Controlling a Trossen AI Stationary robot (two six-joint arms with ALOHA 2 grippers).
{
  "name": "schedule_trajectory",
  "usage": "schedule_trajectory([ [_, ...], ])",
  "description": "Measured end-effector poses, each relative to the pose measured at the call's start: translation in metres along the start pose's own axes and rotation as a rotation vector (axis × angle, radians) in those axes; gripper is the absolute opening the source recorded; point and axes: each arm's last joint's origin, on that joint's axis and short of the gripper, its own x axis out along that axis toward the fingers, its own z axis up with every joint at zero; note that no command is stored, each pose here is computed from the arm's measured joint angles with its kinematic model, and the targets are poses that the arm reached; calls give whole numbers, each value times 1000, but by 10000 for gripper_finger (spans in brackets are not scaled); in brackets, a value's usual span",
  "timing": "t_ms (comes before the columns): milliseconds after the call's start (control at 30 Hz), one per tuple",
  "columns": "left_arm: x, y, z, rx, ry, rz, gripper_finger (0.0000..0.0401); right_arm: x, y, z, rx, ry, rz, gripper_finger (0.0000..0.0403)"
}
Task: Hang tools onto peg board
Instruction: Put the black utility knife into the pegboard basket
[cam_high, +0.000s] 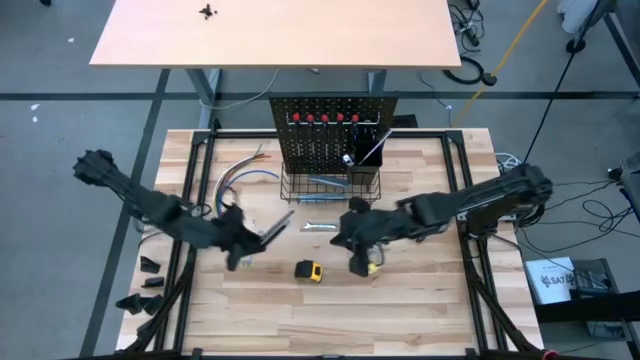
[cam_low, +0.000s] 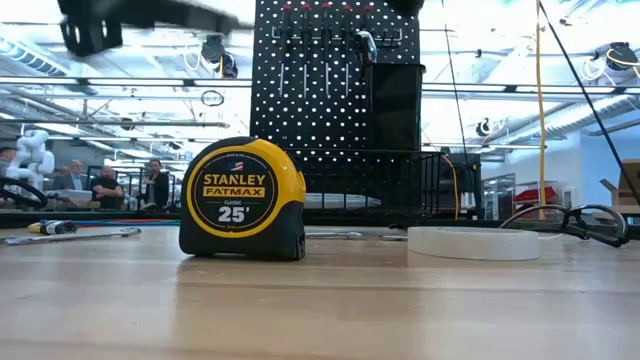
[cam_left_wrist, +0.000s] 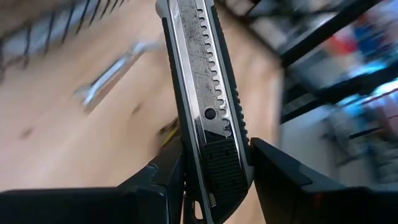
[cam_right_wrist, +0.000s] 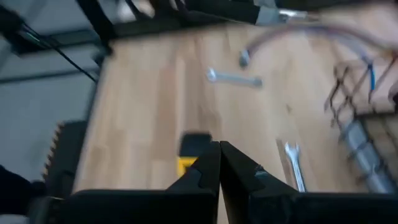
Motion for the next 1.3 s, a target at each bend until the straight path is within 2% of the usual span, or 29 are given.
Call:
schedule_trajectory([
  [167, -45, -6, 22, 74, -262, -206, 145, -41, 7, 21, -49, -197, 85, 0],
  [300, -74, -14, 40, 209, -521, -326, 145, -63, 12, 39, -83, -395, 139, 0],
  [467, -88, -28, 56, 401, -779, -382, 145, -68, 14, 62, -100, -660, 175, 0],
  [600, -85, -39, 62, 525, -914, -359, 145, -64, 6, 77, -97, -832, 158, 13],
  [767, -64, -52, 66, 611, -983, -304, 145, -57, -8, 88, -96, -871, 117, 62],
  [900, -59, -65, 76, 641, -993, -300, 145, -65, -11, 109, -107, -858, 130, 129],
  [1067, -51, -84, 97, 687, -978, -241, 145, -70, -12, 130, -147, -808, 72, 208],
  [1167, -38, -94, 107, 719, -934, -194, 145, -65, -10, 139, -142, -824, 52, 237],
  [1300, -31, -102, 122, 731, -912, -139, 145, -58, -9, 146, -142, -824, 57, 255],
])
